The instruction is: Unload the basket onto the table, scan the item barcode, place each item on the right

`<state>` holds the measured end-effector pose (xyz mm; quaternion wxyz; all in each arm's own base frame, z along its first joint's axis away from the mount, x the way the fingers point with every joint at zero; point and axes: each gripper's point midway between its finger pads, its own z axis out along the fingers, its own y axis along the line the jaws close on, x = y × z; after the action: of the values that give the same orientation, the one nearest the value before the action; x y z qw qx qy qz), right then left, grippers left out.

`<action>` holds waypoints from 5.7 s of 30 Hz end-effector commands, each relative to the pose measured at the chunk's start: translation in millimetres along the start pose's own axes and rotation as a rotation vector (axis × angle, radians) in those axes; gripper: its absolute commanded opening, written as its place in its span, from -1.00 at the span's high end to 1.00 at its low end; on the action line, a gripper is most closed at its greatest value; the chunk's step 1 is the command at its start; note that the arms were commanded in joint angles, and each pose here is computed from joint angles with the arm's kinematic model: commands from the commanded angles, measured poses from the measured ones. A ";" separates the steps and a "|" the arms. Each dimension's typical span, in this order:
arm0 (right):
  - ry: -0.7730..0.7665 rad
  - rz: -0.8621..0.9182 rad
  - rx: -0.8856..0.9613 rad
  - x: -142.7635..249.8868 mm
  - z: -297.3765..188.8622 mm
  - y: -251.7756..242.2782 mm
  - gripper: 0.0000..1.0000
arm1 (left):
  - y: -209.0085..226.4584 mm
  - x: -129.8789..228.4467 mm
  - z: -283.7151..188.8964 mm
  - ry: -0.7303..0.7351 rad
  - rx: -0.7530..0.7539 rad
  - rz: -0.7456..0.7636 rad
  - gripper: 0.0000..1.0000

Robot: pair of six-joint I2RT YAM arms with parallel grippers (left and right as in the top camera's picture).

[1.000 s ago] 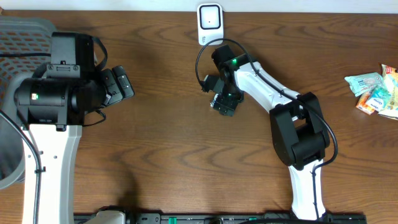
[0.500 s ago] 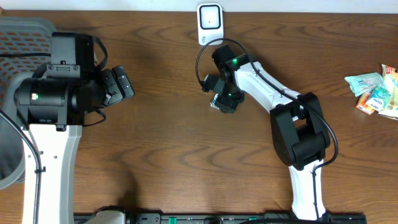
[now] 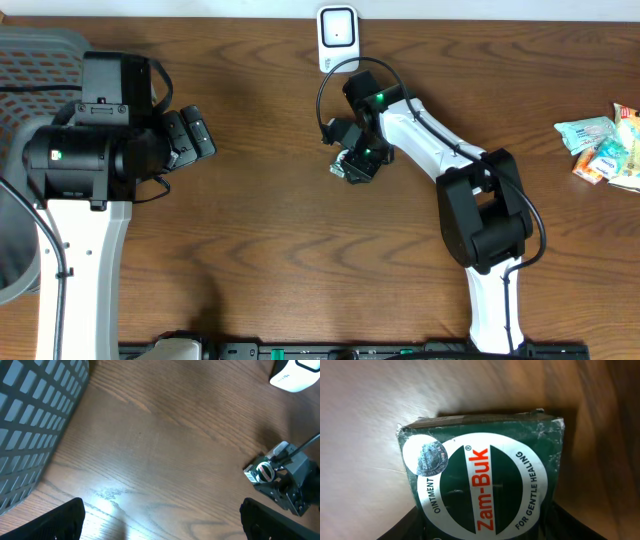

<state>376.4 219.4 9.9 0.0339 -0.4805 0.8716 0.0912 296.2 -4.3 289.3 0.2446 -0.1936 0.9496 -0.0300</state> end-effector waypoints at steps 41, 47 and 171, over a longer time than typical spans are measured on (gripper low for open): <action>-0.914 0.291 -1.024 -30.4 -277.2 41.4 0.14 | 3.2 -1.0 -2.0 -0.009 -0.011 -0.015 -0.96; -0.911 0.287 -1.027 -31.4 -276.8 43.4 0.14 | 3.1 -0.9 -2.0 -0.009 -0.011 -0.015 -0.95; -0.226 0.616 0.275 15.1 -34.6 -5.9 -0.33 | 3.1 -0.9 -2.0 -0.009 -0.011 -0.015 -0.96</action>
<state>361.9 195.6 21.5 0.1403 -0.2256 0.9637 0.0252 296.2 -4.3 289.3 0.2446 -0.1936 0.9496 -0.0300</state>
